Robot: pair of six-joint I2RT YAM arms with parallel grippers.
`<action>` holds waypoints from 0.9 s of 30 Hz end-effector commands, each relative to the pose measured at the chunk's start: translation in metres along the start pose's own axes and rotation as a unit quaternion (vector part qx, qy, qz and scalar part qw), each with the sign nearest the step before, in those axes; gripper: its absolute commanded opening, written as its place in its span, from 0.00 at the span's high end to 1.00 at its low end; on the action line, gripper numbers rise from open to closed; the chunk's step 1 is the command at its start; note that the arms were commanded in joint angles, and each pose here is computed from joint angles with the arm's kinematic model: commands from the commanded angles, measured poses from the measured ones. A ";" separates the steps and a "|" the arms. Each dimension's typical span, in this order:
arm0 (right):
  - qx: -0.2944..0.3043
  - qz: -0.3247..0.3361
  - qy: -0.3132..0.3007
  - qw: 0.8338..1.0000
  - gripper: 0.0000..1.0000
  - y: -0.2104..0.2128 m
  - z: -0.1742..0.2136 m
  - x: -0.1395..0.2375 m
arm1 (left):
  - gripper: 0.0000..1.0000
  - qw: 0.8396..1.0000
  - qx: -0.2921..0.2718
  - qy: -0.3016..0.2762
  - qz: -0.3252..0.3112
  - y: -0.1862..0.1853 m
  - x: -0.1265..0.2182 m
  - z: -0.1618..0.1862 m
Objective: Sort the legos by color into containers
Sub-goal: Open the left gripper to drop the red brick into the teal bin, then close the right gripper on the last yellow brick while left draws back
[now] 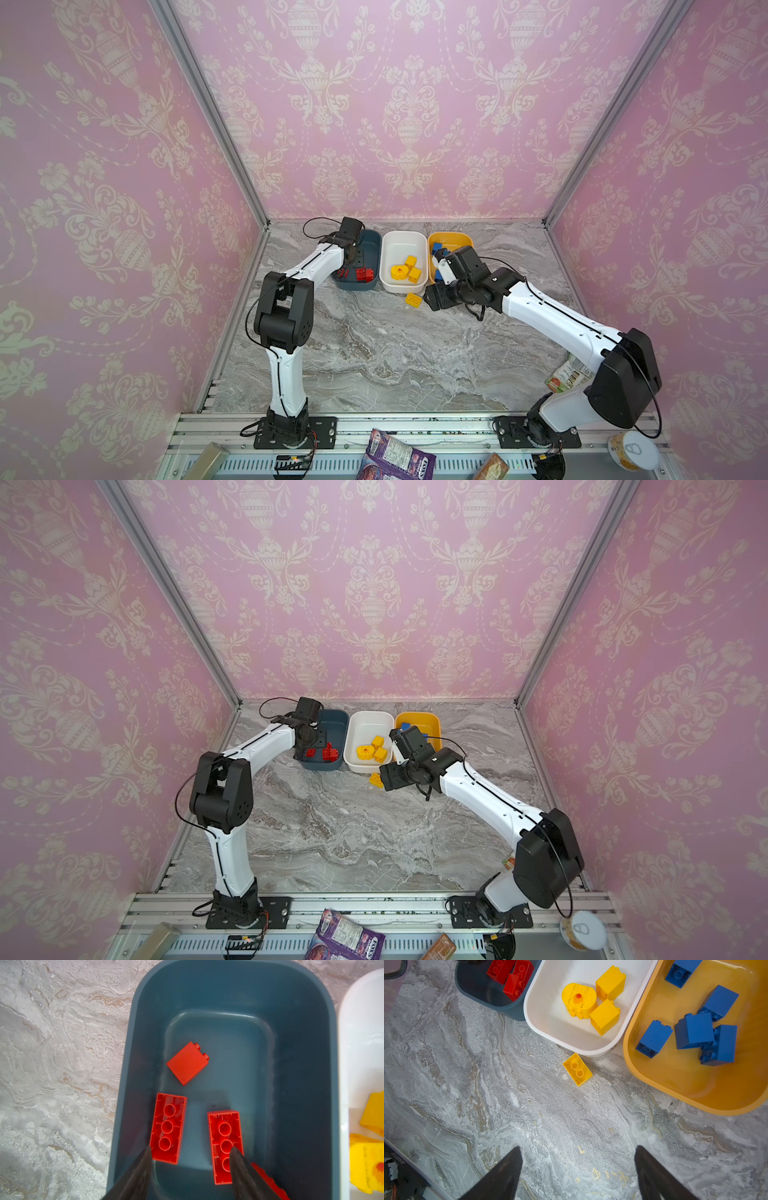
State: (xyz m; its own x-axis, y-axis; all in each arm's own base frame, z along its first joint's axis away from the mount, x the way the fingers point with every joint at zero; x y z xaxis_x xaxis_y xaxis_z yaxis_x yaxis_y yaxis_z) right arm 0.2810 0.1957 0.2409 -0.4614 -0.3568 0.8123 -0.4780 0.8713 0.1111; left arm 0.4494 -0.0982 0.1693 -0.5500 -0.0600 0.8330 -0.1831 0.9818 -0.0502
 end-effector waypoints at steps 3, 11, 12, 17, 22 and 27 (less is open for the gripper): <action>-0.001 0.004 0.011 1.000 0.14 0.004 0.003 -0.014 | 0.37 0.999 0.013 -0.026 0.018 0.003 0.029 -0.006; 0.062 0.000 0.015 0.998 0.14 0.007 0.017 -0.053 | 0.31 0.997 0.029 -0.050 0.058 0.001 0.062 0.006; 0.069 -0.005 0.009 0.998 0.14 0.008 0.019 -0.059 | 0.29 0.996 0.034 -0.052 0.064 0.002 0.066 0.009; 0.088 -0.016 -0.018 0.996 0.14 0.008 0.028 -0.087 | 0.24 0.993 0.055 -0.058 0.089 0.009 0.084 0.024; 0.104 -0.020 -0.020 0.994 0.15 0.009 0.028 -0.107 | 0.20 0.991 0.069 -0.059 0.102 0.017 0.098 0.039; 0.116 -0.015 -0.018 0.993 0.18 0.009 0.026 -0.119 | 0.18 0.987 0.084 -0.064 0.118 0.023 0.111 0.050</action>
State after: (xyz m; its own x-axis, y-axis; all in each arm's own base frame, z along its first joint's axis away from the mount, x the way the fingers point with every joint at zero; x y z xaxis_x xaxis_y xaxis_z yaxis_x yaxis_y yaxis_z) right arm 0.3051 0.2271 0.1264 -0.4413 -0.3691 0.8179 -0.6199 0.7844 0.0195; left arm 0.3523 -0.0902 0.2245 -0.6693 0.0936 0.7371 -0.1683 0.9471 -0.2731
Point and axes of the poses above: each gripper's point midway between its finger pads, its own x axis back along the fingers, its own y axis along the line the jaws close on, z = x × y, the point moved 9 cm from there along x, back along the fingers, and after that the axes turned 7 degrees about x, right-handed, at the moved point
